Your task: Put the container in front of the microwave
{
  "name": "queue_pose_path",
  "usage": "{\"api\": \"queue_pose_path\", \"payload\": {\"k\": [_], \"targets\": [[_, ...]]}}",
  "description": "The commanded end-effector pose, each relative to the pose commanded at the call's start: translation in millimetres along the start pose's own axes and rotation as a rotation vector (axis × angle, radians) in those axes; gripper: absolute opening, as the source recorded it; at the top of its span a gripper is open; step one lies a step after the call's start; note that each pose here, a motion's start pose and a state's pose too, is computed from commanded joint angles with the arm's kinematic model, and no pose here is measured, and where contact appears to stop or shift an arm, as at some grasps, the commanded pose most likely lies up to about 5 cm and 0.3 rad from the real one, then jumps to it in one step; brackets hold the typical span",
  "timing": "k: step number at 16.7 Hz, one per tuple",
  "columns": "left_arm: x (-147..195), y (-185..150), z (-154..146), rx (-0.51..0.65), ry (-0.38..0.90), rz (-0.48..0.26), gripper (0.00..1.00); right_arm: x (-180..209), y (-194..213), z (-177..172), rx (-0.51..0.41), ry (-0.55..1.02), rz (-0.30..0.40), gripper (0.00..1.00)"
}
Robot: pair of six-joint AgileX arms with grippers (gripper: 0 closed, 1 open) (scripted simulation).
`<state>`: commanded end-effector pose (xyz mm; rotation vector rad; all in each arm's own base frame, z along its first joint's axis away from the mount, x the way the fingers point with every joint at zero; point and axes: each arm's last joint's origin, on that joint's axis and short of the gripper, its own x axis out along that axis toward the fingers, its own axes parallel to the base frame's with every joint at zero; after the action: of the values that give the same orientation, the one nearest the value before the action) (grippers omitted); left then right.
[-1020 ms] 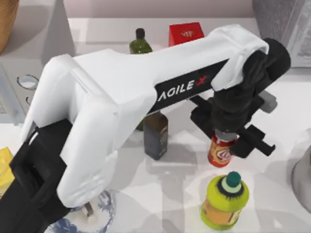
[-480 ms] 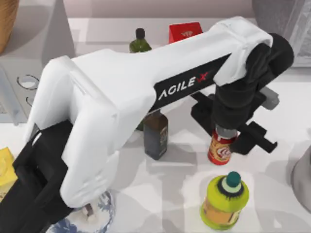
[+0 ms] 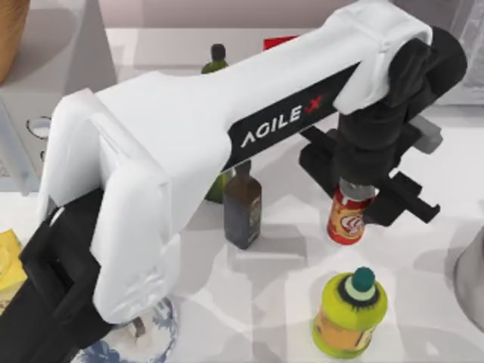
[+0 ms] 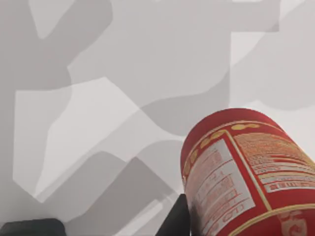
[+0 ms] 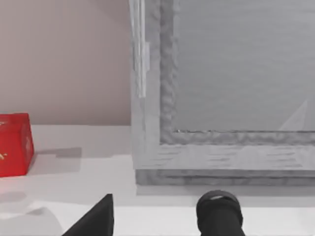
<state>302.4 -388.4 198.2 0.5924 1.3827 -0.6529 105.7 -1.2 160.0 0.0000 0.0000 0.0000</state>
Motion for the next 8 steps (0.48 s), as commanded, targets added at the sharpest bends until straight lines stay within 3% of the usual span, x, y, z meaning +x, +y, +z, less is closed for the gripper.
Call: {"api": "queue_pose_path", "payload": {"k": [4, 8], "targets": [[-24.1, 20.8, -3.6, 0.003, -0.044, -0.013, 0.00, 0.0, 0.0, 0.0, 0.000, 0.000, 0.000, 1.00], [-101.5, 83.9, -36.4, 0.002, -0.170, -0.023, 0.00, 0.0, 0.0, 0.0, 0.000, 0.000, 0.000, 1.00]]}}
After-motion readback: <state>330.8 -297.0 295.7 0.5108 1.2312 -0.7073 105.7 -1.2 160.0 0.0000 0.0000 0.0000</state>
